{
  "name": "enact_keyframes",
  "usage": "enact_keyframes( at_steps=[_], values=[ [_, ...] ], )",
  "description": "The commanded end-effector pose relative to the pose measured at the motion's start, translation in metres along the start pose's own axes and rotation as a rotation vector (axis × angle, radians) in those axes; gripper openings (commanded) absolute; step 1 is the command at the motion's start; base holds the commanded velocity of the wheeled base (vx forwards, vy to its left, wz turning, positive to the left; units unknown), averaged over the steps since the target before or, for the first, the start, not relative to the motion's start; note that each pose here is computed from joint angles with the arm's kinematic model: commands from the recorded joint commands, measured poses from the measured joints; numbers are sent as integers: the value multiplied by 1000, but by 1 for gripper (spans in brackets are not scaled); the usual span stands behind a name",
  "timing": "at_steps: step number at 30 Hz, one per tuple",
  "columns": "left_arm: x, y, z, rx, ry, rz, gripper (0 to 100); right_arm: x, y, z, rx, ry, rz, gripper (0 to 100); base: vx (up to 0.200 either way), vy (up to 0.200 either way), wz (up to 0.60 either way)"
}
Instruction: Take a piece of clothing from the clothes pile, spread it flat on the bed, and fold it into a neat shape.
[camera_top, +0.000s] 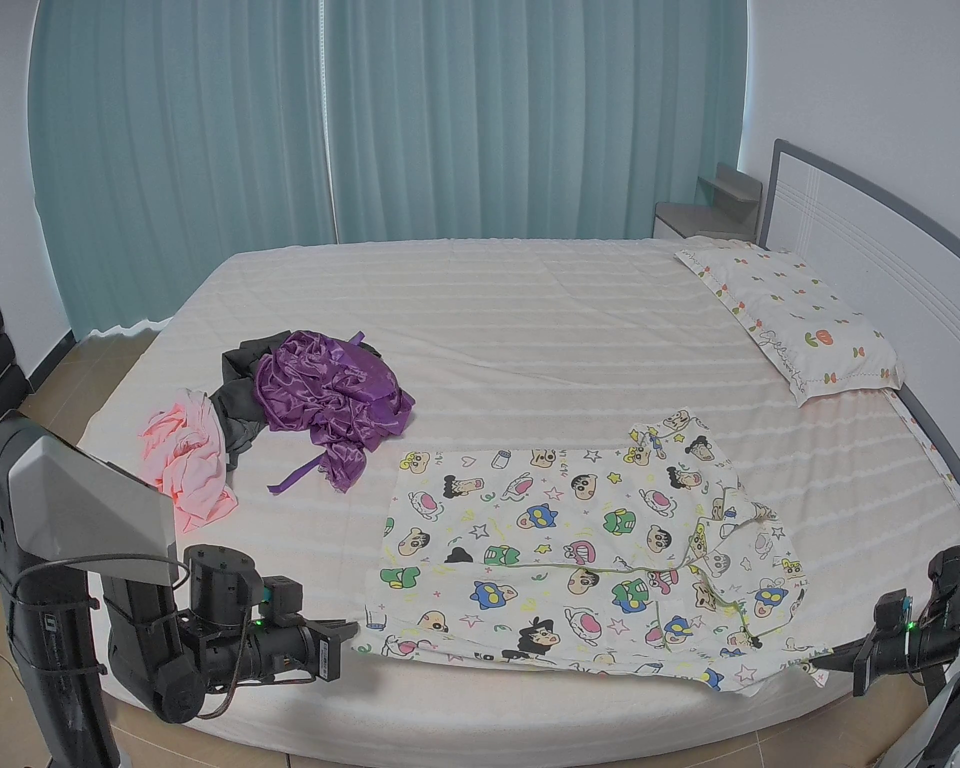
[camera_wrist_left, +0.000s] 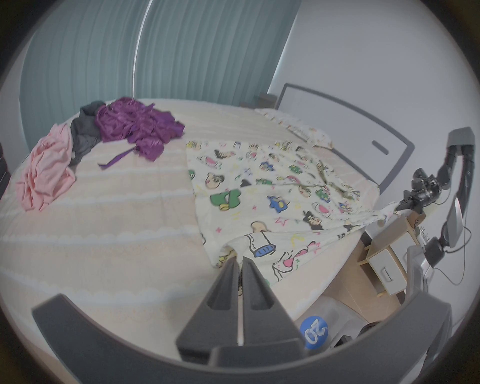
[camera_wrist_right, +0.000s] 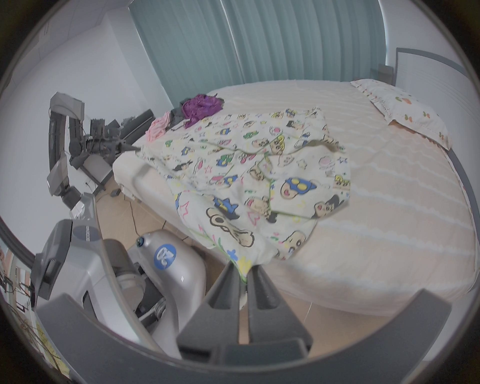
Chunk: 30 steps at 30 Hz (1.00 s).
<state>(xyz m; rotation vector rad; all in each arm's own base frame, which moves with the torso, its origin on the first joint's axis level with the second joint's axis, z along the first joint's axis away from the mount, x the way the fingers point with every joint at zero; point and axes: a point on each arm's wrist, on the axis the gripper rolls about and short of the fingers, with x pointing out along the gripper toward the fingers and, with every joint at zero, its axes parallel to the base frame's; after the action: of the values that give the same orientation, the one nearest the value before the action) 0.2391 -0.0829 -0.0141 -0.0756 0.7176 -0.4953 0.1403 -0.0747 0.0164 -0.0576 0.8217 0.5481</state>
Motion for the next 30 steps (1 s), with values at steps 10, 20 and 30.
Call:
enact_keyframes(
  at_steps=[10,20,30],
  values=[
    [25,-10,76,-130,-22,54,0,-3,-27,49,50,-132,-53,0,0,0,0],
    [43,-13,99,-166,4,108,0,21,-35,65,87,-103,8,0,0,0,0],
    [72,-5,99,-184,37,181,0,44,-69,89,132,-110,-22,0,0,0,0]
  ],
)
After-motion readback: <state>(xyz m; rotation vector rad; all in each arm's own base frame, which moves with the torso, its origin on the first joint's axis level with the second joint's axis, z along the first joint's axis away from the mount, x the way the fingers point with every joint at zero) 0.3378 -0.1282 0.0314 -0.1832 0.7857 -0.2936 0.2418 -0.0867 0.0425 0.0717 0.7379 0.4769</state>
